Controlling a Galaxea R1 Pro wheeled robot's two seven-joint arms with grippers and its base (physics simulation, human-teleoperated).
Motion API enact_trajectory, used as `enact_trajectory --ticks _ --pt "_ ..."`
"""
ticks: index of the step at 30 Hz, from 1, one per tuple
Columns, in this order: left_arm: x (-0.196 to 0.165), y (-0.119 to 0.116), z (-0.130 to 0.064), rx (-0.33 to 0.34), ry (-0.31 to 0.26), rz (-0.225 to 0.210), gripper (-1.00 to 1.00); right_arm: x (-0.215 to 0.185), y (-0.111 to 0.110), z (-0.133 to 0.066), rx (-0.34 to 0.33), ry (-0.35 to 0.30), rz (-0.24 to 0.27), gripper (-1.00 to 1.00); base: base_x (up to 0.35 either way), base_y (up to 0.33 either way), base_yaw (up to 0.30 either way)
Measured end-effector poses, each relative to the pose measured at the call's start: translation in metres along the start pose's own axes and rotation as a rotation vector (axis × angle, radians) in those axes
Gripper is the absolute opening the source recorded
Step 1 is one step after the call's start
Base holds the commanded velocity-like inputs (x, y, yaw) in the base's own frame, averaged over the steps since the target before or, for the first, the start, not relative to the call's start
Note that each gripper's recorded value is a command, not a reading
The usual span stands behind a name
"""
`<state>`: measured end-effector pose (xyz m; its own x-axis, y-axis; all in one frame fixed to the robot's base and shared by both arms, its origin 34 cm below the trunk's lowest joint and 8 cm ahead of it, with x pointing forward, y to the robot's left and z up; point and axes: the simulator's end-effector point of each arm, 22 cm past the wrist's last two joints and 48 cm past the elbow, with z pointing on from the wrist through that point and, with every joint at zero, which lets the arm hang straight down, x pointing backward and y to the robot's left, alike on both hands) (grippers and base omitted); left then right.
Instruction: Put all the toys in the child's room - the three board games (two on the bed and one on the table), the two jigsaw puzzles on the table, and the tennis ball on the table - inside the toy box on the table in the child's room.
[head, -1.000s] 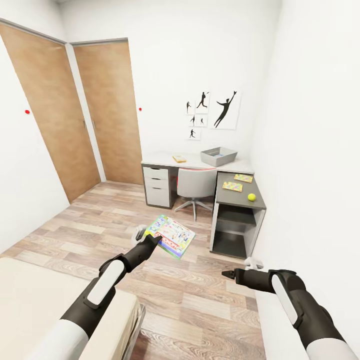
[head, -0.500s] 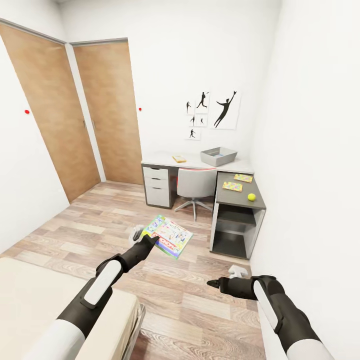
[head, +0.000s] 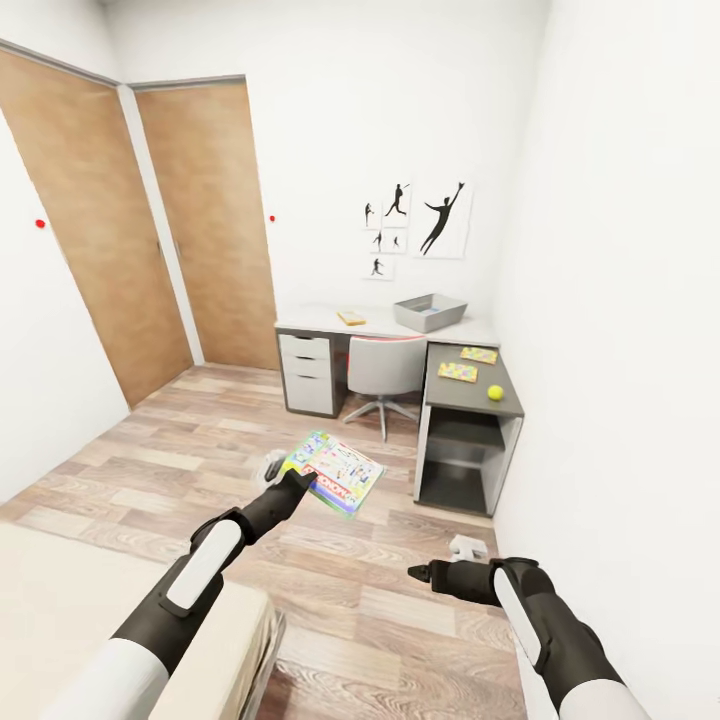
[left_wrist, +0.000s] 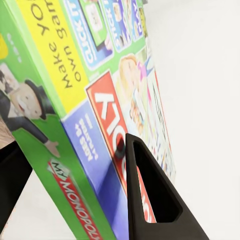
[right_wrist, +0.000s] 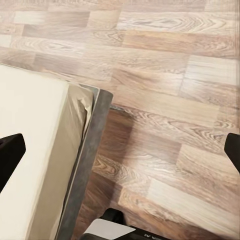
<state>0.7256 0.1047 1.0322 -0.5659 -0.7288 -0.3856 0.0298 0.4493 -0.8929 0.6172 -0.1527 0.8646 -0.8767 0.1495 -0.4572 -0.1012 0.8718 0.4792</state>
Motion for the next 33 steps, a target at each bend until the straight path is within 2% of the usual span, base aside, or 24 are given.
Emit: enact_trajectory --ticks 8,24,33 --pt "0.0002 -0.0002 0.0001 0.000 0.000 0.000 -1.00 -0.0006 -0.0010 -0.0005 0.002 -0.002 0.000 1.00 0.000 0.000 -0.217" --pt "0.0001 -0.0005 0.0001 0.000 0.000 0.001 -1.00 -0.0015 0.0001 -0.0003 0.001 -0.005 -0.003 1.00 0.000 0.003 -0.034" --pt "0.0006 -0.0007 0.0002 0.000 0.001 0.001 -1.00 -0.0011 0.0009 -0.0001 0.000 -0.004 -0.002 1.00 0.023 0.075 -0.181"
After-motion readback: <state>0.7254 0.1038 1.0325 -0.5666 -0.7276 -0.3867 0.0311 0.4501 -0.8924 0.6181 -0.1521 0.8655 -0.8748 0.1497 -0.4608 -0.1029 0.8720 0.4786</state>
